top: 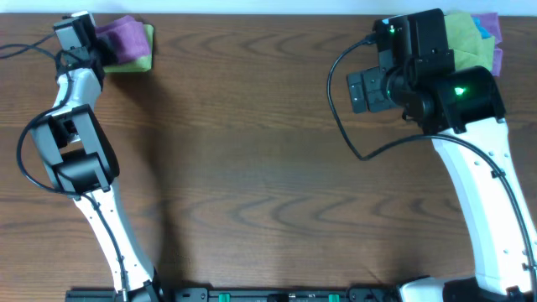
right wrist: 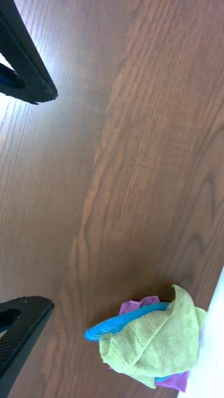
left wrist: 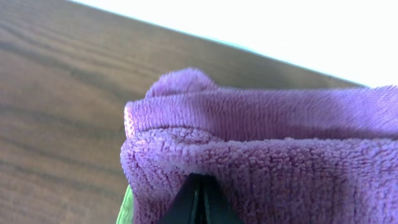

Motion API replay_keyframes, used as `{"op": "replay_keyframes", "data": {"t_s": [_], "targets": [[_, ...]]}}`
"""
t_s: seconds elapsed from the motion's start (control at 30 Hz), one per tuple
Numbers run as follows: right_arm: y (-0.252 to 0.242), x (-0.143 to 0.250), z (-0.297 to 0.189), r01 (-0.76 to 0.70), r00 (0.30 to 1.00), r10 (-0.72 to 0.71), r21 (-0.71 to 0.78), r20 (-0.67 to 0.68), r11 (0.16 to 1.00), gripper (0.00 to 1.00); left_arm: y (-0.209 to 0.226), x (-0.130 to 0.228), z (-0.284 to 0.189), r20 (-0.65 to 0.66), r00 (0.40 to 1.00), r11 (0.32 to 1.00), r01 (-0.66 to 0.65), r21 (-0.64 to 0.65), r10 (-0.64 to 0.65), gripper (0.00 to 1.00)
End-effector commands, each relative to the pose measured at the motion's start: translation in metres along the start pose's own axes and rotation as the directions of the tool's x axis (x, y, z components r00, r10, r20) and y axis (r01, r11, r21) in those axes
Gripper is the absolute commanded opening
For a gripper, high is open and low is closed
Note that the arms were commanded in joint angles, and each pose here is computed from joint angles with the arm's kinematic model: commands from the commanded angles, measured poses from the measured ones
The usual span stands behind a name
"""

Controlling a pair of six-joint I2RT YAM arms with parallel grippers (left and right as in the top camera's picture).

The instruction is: Fold the cloth

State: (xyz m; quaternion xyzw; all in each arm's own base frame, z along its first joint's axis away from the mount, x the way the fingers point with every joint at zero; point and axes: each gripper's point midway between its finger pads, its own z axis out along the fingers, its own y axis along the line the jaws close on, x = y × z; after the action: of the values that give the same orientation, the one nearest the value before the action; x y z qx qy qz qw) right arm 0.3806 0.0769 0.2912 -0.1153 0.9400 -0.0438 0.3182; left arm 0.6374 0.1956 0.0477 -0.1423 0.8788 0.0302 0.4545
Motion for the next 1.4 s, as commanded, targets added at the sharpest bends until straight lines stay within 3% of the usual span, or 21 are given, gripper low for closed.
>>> {"op": "replay_keyframes", "data": {"t_s": [0.0, 0.33, 0.37, 0.8, 1.07, 1.17, 1.37], "targets": [[-0.003, -0.001, -0.001, -0.032, 0.999, 0.032, 0.004, 0.003, 0.999, 0.99, -0.006, 0.001, 0.004, 0.010, 1.000, 1.000, 0.001, 0.011, -0.001, 0.06], [-0.003, 0.005, -0.001, -0.027, 0.999, 0.027, 0.003, -0.021, 1.000, 0.99, -0.023, -0.036, -0.014, 0.097, 0.995, 0.999, -0.017, 0.032, 0.014, 0.08], [-0.003, 0.006, -0.001, -0.027, 0.999, 0.027, 0.003, -0.024, 1.000, 0.99, -0.024, -0.041, -0.018, 0.104, 0.995, 0.999, -0.019, 0.033, 0.015, 0.12], [-0.001, 0.017, -0.002, -0.019, 0.998, 0.019, -0.008, -0.067, 1.000, 0.99, -0.032, -0.109, -0.080, 0.203, 0.979, 0.999, -0.027, 0.037, 0.019, 0.11], [-0.012, 0.013, -0.024, -0.012, 1.000, 0.012, 0.036, -0.010, 0.999, 0.99, -0.038, -0.115, -0.149, 0.080, 0.997, 0.999, -0.012, 0.048, 0.008, 0.12], [-0.021, 0.011, -0.045, 0.001, 0.999, -0.004, 0.067, 0.042, 0.998, 0.99, -0.048, -0.113, -0.187, 0.017, 1.000, 0.996, -0.007, 0.092, 0.005, 0.23], [-0.031, 0.016, -0.102, -0.005, 0.985, -0.008, 0.074, 0.170, 0.997, 0.99, -0.070, -0.094, -0.269, -0.128, 0.992, 0.982, 0.023, 0.189, 0.001, 0.31]]}}
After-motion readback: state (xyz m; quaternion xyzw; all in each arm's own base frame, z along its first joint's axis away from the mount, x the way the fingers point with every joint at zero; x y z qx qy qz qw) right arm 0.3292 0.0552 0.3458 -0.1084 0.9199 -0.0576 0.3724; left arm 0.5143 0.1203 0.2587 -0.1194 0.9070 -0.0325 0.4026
